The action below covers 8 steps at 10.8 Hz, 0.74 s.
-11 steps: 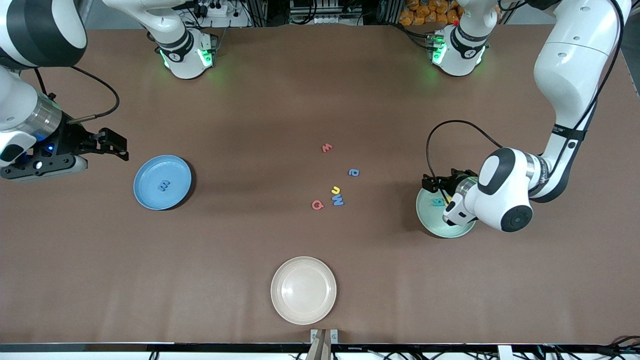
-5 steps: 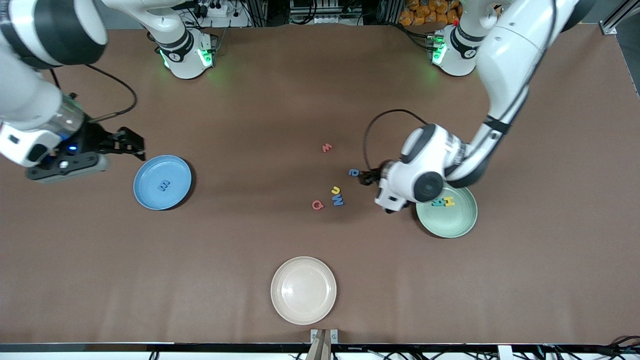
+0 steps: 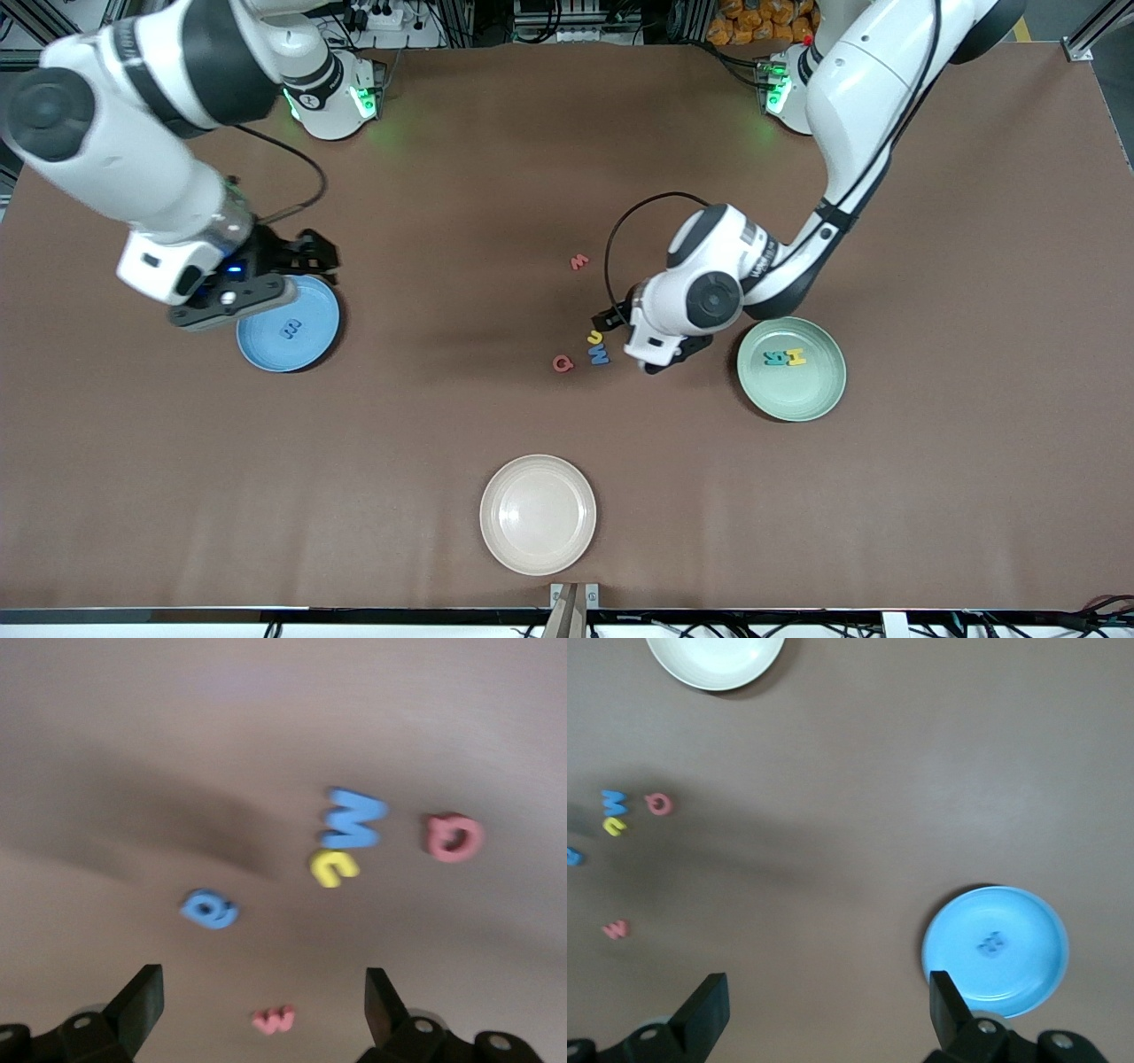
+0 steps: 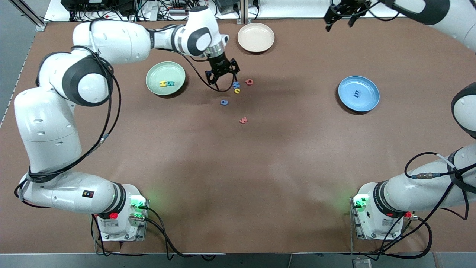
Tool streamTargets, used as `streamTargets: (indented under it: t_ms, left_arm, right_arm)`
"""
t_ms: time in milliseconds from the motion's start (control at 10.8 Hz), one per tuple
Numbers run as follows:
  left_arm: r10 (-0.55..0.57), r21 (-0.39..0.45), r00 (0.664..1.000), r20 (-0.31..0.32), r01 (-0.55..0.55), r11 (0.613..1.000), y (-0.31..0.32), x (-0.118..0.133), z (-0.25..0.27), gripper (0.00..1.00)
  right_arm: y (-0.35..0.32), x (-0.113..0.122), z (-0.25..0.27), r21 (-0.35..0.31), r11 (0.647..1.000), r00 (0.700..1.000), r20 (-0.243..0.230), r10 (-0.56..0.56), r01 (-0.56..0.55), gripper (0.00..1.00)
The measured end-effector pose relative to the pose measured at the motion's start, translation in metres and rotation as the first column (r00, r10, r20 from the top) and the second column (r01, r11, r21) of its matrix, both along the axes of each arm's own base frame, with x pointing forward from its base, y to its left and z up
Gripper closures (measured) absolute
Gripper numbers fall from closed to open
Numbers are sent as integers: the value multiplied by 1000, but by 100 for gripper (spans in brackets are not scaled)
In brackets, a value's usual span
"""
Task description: Sort upper and lower case letters into plates
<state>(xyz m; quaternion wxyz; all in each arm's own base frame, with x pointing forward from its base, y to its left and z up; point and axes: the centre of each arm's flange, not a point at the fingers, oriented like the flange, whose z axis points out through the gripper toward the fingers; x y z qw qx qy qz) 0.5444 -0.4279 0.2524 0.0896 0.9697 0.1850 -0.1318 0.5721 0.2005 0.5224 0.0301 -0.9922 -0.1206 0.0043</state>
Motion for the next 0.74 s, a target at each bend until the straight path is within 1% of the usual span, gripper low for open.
streamTargets:
  t_ms: [93,185,278,371,463,649,741]
  left_arm:
    - [-73,6,993,95,73,997,-20,-6,0,0]
    - [-184,40,966,180,179,983,-33,-10,-4,0]
    - [-307,82,921,238,296,952,-34,-8,-7,0]
    - [-423,117,864,273,406,906,-28,-1,-7,0]
    - [-532,156,793,296,510,846,-15,12,-7,0]
    - [-704,227,639,309,669,707,19,42,-7,0]
    - [-757,243,578,306,721,649,32,51,-7,0]
  right_arm:
    - [21,-6,-7,3,1000,1000,-9,-18,18,0]
    - [37,-10,-15,3,999,999,-16,-32,33,0]
    - [48,-13,-23,4,999,998,-20,-54,54,0]
    - [56,-16,-30,4,997,997,-26,-74,74,0]
    - [60,-17,-34,3,996,996,-32,-86,86,0]
    - [60,-16,-36,3,996,995,-35,-94,94,0]
    - [60,-16,-36,3,995,995,-36,-95,95,0]
